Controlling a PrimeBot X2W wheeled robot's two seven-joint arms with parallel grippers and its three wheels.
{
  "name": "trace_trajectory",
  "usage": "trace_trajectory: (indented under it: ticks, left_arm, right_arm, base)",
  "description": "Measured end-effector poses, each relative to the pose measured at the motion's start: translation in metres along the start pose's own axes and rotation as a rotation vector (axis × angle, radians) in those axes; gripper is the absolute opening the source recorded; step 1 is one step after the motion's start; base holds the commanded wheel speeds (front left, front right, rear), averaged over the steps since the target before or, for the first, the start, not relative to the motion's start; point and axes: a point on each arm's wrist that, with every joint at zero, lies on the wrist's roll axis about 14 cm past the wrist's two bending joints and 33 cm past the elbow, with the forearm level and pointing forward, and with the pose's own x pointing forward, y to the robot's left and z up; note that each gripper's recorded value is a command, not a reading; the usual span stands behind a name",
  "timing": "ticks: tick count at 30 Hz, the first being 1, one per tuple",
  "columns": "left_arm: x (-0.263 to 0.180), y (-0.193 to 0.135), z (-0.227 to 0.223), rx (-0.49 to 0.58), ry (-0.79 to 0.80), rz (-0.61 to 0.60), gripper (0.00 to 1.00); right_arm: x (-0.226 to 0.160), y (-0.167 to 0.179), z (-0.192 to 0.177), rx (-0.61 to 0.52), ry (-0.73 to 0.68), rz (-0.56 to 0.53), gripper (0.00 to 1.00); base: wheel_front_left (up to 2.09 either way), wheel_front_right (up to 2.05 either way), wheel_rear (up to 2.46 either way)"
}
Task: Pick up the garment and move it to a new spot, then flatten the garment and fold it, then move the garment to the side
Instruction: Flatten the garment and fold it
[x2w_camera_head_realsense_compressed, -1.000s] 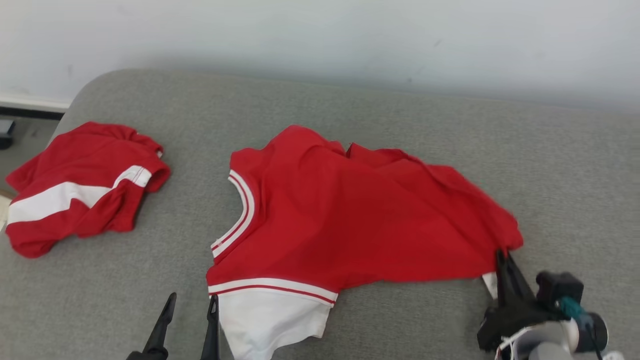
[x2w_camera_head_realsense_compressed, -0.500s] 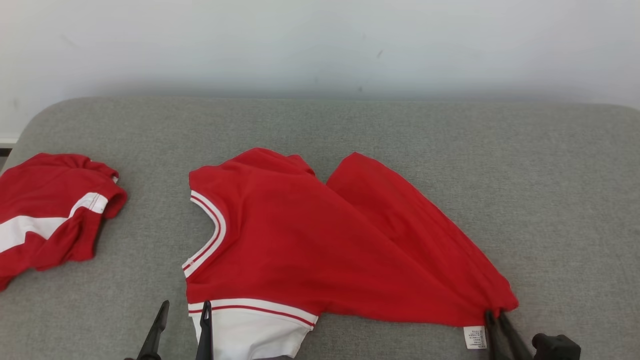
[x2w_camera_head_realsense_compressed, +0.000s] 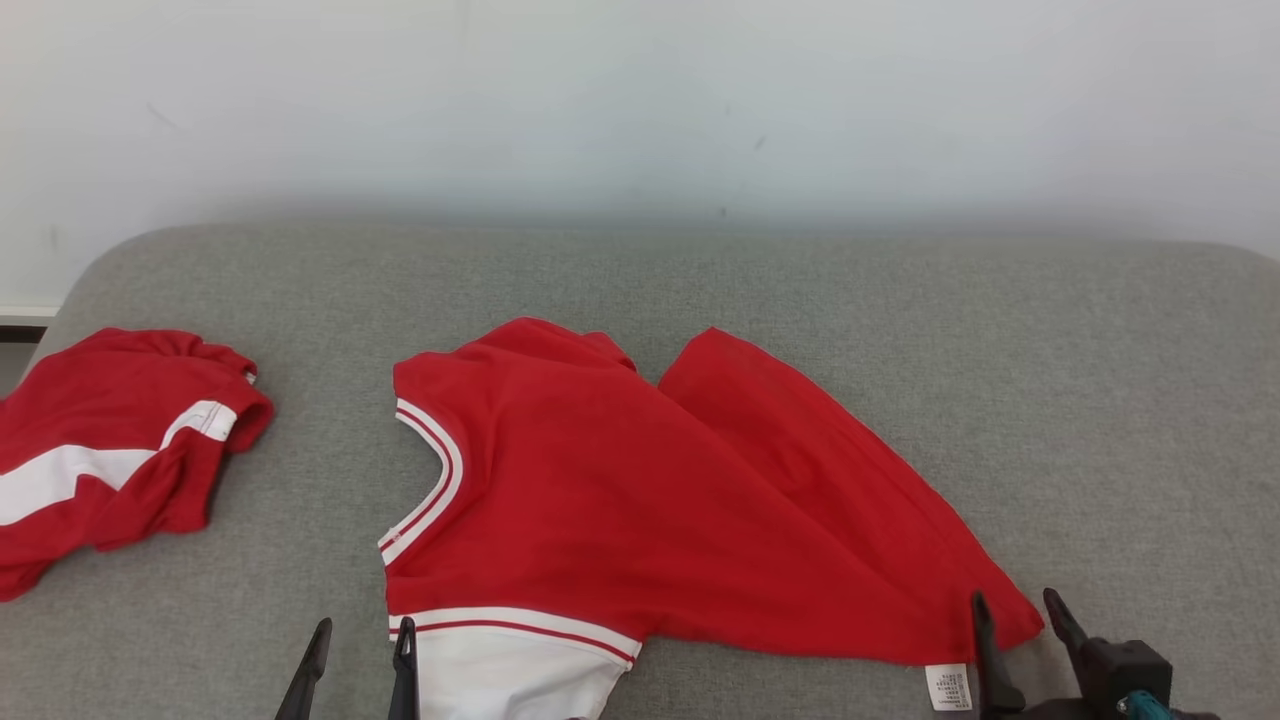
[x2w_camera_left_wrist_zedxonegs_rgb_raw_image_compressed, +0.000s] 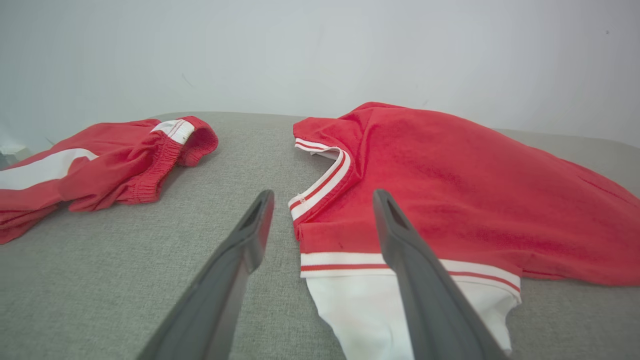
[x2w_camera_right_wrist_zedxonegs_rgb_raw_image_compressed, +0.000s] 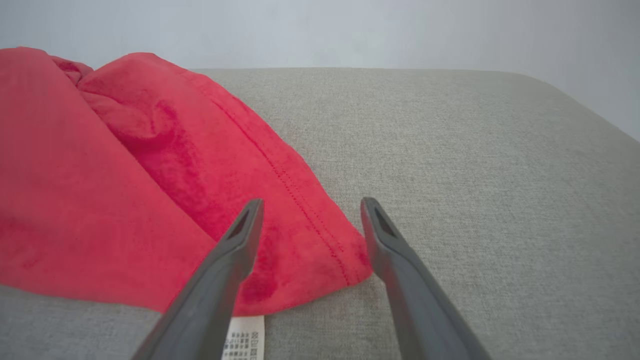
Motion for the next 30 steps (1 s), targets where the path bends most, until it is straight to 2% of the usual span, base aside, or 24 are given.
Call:
trace_trajectory:
  ticks: [4, 12, 18, 26, 30]
  left_arm:
    - [-0.004, 0.002, 0.001, 0.001, -0.004, 0.006, 1.0]
    - [-0.016, 0.011, 0.001, 0.004, -0.004, 0.037, 1.0]
    - [-0.016, 0.012, 0.001, 0.006, -0.006, 0.04, 1.0]
    - [-0.01, 0.007, 0.004, 0.01, -0.014, 0.021, 1.0]
    - [-0.013, 0.002, -0.012, -0.007, 0.036, 0.007, 1.0]
  right_arm:
    - [0.006, -0.011, -0.007, -0.04, 0.041, -0.014, 1.0]
    - [-0.001, -0.019, -0.006, -0.025, 0.033, -0.048, 1.0]
    - [-0.007, -0.012, 0.025, 0.021, -0.086, -0.037, 1.0]
    - [-0.027, -0.015, 0.033, 0.058, -0.132, -0.052, 1.0]
    - [-0.034, -0.018, 0.023, 0.059, -0.106, -0.064, 1.0]
  base:
    - [0.0, 0.0, 0.0]
    - [0.0, 0.0, 0.0]
    - [0.0, 0.0, 0.0]
    - [0.0, 0.0, 0.0]
    - [0.0, 0.0, 0.0]
